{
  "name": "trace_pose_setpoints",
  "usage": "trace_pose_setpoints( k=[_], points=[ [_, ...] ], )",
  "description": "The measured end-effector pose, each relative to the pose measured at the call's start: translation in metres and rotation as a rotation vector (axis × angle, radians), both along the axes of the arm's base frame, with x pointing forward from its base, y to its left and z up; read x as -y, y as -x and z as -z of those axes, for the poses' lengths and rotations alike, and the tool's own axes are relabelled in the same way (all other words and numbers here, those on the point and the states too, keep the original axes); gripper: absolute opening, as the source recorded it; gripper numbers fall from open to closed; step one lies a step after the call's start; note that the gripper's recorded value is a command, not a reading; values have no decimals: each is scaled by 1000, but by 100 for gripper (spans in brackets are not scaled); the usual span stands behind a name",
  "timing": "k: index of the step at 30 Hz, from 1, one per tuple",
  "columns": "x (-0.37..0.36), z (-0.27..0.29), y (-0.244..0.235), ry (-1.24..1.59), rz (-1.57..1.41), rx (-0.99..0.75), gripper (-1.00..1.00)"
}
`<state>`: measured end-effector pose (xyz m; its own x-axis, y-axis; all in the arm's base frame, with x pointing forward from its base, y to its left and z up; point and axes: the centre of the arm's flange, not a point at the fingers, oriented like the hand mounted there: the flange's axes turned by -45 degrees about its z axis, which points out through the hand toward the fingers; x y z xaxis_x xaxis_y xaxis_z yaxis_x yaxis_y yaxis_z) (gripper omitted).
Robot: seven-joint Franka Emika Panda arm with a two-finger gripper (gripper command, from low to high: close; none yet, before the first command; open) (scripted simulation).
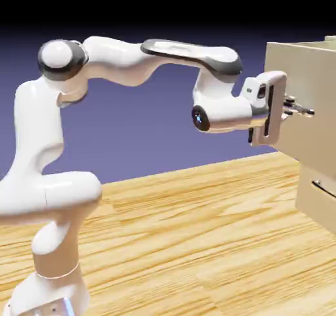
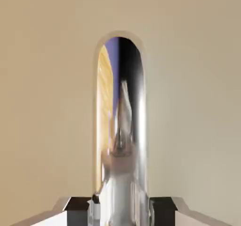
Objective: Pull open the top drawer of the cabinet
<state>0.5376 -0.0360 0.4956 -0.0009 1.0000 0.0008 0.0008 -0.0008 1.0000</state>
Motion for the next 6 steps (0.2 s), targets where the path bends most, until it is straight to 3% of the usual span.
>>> trace_pose_setpoints(
  k=[3,4,6],
  points=[
    [0,0,25,0,0,0,-100],
    [0,0,27,0,0,0,100],
    [0,0,27,0,0,1,100]
  ],
)
